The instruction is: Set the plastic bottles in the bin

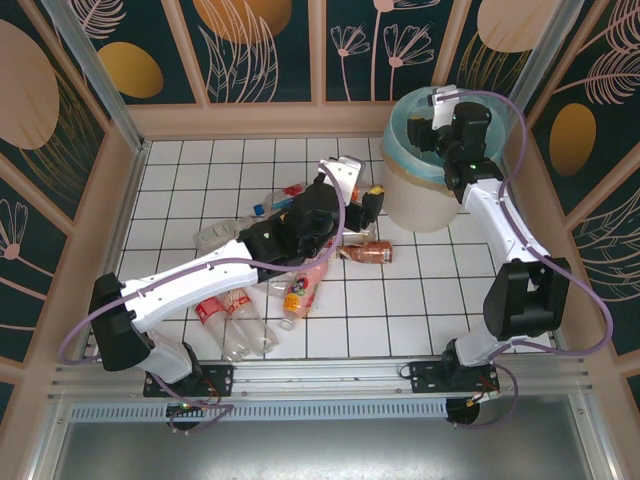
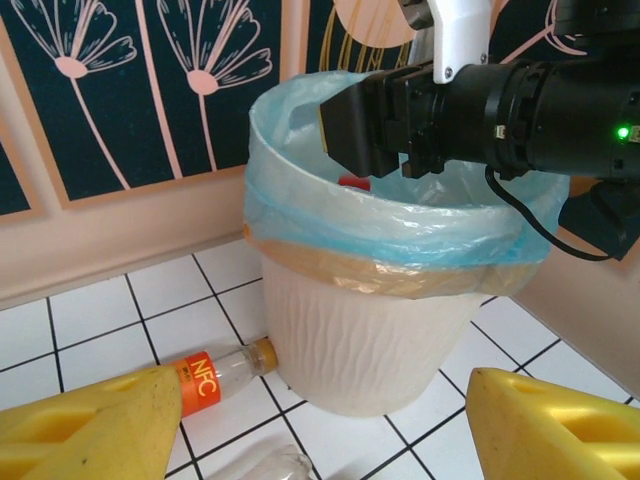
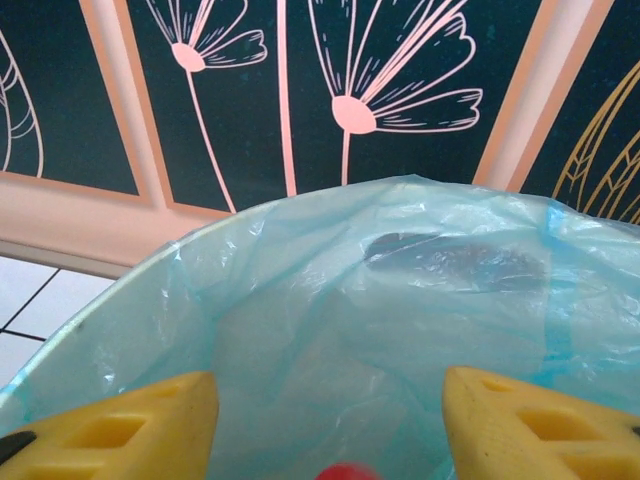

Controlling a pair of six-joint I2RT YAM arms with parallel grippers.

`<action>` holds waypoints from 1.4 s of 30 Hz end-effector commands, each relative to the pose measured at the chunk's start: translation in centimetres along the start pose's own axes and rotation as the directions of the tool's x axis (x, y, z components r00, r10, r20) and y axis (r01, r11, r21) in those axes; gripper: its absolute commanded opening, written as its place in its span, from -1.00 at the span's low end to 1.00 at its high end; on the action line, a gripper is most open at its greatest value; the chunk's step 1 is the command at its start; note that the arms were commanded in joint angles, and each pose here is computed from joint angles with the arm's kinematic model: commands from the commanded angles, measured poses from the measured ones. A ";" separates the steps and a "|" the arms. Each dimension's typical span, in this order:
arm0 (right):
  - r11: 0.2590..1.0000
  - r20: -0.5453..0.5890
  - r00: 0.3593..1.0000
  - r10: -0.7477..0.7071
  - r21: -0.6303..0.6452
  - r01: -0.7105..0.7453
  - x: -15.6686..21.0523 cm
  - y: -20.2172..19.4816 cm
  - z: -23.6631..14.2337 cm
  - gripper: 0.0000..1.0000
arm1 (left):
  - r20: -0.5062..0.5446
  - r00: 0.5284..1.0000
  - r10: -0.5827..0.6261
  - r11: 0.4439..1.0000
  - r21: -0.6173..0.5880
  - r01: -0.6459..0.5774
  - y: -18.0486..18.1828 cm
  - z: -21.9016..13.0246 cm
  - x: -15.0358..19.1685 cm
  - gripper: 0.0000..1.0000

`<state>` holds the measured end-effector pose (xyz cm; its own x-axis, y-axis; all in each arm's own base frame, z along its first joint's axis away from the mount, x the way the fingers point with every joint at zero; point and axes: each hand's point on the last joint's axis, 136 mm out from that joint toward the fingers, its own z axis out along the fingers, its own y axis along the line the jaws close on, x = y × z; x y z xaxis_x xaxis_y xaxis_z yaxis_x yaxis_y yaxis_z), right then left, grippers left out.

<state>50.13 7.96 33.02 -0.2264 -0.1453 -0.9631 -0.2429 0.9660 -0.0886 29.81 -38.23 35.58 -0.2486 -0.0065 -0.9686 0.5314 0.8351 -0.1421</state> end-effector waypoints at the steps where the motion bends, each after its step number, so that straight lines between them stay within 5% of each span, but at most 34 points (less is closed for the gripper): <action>1: 1.000 0.076 0.997 0.005 -0.012 -0.004 -3.2 0.0 -1.5 0.24 | 0.056 0.998 -0.022 0.999 -0.034 0.024 0.9 -1.0 -1.7 0.51; 16: 0.986 0.215 0.969 0.125 -0.132 -0.097 -10.1 2.1 -7.3 0.25 | 0.071 0.997 -0.036 0.994 -0.104 0.043 3.1 -2.8 -2.2 0.51; 24: 0.965 0.301 0.942 0.147 -0.252 -0.070 -14.1 9.6 -13.7 0.26 | 0.027 0.991 -0.134 0.963 -0.233 0.137 7.8 -7.1 0.7 0.48; 30: 0.881 0.142 0.975 0.171 -0.466 -0.086 -11.0 18.6 -13.8 0.24 | 0.049 0.967 -0.249 0.887 -0.389 0.248 13.6 -12.9 4.4 0.43; 35: 0.772 -0.039 0.998 0.042 -0.633 -0.057 -5.6 29.2 -13.3 0.23 | 0.071 0.932 -0.355 0.799 -0.494 0.342 17.9 -17.8 7.6 0.36; 42: 0.663 -0.328 0.937 -0.123 -0.730 -0.169 3.4 41.0 -12.7 0.06 | -0.024 0.890 -0.456 0.712 -0.609 0.349 20.9 -19.9 12.1 0.34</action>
<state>29.29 42.75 31.65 -0.3859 -0.2737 -0.8810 -0.8309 0.5182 0.2030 22.69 -11.46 28.28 -0.4021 -0.3841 -0.8311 -0.1143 0.9217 -0.3707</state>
